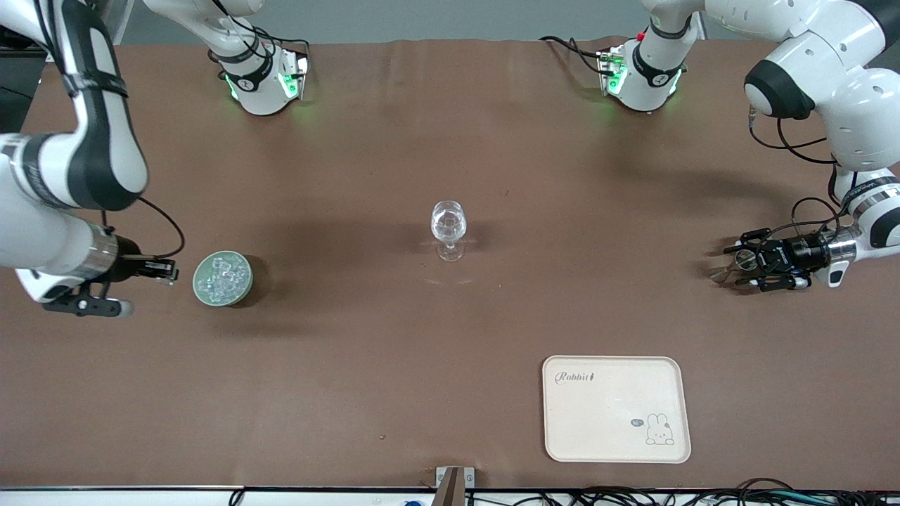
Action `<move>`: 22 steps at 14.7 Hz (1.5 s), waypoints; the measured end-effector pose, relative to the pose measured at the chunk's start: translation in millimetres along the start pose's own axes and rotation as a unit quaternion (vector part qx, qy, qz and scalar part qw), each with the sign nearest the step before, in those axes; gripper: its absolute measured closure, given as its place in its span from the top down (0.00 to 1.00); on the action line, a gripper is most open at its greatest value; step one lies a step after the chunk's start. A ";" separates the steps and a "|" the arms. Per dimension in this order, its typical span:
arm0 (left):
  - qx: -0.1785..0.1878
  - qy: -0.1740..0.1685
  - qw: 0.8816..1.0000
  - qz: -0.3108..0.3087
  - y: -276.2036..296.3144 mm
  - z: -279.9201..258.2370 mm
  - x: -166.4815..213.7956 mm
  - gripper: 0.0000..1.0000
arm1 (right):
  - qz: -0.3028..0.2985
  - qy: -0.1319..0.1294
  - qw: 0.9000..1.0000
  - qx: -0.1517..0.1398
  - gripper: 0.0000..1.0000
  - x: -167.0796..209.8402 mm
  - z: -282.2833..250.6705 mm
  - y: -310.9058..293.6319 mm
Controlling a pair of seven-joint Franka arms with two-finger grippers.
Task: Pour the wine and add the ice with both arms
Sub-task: 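Lift the ice cube with the right gripper while the left gripper lifts the jigger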
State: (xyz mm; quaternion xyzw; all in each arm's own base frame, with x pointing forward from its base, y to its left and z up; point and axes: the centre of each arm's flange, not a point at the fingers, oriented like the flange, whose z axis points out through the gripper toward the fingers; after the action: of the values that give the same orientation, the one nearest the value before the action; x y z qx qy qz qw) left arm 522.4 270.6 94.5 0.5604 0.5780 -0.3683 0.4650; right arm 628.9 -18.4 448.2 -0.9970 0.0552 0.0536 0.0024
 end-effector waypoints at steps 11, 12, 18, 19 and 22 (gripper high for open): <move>-0.001 -0.005 1.000 -0.004 17.2 10.3 -7.8 0.78 | 0.000 0.029 1.000 0.005 0.23 -92.2 -209.1 10.2; -0.001 -0.005 1.000 -0.004 17.2 10.3 -7.8 0.72 | 0.001 0.031 0.999 0.005 0.23 -97.6 -212.3 11.5; 0.001 -0.009 1.000 -0.004 16.9 11.1 -8.6 0.23 | 0.008 0.033 0.999 0.006 0.23 -92.7 -202.1 18.9; 0.002 -0.014 1.000 -0.004 16.7 11.8 -9.7 0.23 | 0.008 0.033 0.999 0.006 0.23 -92.6 -202.1 18.9; 0.009 -0.032 0.999 0.004 20.2 13.2 -20.3 0.23 | 0.008 0.035 0.999 0.006 0.23 -92.3 -202.4 18.4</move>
State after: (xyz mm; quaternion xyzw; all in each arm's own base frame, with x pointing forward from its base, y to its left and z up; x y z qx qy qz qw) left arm 542.8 254.0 111.7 0.5548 0.5576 -0.3895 0.4792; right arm 557.2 -28.7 659.3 -0.9978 0.0633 0.0186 0.0058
